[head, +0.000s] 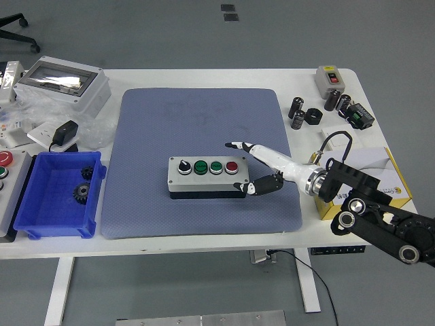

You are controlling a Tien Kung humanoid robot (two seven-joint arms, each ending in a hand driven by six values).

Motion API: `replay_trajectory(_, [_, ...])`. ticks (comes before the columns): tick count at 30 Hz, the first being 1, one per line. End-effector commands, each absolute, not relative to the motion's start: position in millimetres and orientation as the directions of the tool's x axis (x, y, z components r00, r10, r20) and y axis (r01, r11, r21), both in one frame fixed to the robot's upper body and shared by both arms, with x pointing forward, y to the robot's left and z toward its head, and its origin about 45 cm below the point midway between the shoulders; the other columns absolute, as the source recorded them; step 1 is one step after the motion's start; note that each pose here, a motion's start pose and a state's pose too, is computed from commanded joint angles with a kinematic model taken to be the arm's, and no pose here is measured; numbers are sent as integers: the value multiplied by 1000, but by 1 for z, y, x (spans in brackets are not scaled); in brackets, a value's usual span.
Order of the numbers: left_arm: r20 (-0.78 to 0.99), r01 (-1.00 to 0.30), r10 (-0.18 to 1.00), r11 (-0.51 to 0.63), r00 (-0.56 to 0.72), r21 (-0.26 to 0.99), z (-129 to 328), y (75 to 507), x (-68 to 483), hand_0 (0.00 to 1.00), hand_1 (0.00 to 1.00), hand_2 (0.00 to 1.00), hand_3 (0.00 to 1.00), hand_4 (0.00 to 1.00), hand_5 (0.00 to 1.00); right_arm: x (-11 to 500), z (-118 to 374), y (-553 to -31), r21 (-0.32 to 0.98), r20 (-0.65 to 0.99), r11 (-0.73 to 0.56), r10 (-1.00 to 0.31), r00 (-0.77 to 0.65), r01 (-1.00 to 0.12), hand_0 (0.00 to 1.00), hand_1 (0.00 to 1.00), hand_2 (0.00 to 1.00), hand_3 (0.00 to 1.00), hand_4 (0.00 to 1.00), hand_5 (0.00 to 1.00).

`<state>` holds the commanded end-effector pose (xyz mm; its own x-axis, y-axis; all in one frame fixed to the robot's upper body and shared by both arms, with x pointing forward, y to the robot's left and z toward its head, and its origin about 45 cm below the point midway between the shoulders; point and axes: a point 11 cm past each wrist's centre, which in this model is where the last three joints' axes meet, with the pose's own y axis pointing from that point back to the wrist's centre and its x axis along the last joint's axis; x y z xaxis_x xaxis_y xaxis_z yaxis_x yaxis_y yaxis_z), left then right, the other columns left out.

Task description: Pick up the button,place it on the desk,press the button,press the button

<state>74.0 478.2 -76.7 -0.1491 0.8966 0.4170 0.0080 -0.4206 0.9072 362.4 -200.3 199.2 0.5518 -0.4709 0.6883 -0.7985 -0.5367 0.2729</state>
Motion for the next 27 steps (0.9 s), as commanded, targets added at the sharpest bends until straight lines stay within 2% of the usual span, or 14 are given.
replay_trajectory(3, [419,12,895,-422,-150,906,-77,479,72,555,461,462,592,88,2,372,231,-221,169,769,-473,-485,415,-865,972,998,998,998,635,38])
replay_trajectory(6, [422,17,894,-425,-150,905,-76,480,70,555,461,462,592,88,2,379,253,-240,134,838,-409,-440,323,-903,972,998,998,998,635,38])
replay_trajectory(7, [424,18,893,-426,-150,905,-76,481,70,554,460,461,593,88,2,380,255,-245,148,855,-400,-407,320,-905,957,998,998,998,640,154])
replay_trajectory(12, [431,19,890,-433,-151,901,-74,484,70,554,460,461,593,88,2,373,255,-252,323,838,-392,-303,453,-861,957,998,998,998,640,154])
replay_trajectory(13, [431,19,890,-433,-150,901,-75,484,70,555,461,461,592,89,2,371,255,-251,352,824,-397,-297,482,-847,676,819,863,998,666,232])
replay_trajectory(18, [428,21,891,-430,-150,903,-75,482,70,555,461,461,592,89,2,361,259,-240,459,742,-461,-271,613,-759,676,819,863,998,666,232])
replay_trajectory(19, [428,21,891,-430,-150,903,-75,482,71,556,461,463,592,91,2,359,260,-238,471,726,-478,-268,633,-742,156,245,255,998,354,2])
replay_trajectory(24, [428,21,891,-430,-150,903,-75,482,71,556,461,463,592,91,2,349,257,-219,527,646,-565,-219,731,-635,156,245,255,998,354,2])
replay_trajectory(25, [428,21,891,-430,-150,903,-75,482,72,555,461,464,593,88,2,347,253,-215,542,632,-575,-201,748,-613,68,133,198,998,228,2])
replay_trajectory(27, [427,20,892,-429,-150,903,-75,481,73,555,461,464,593,88,2,346,245,-207,563,616,-585,-175,768,-585,68,133,198,998,228,2])
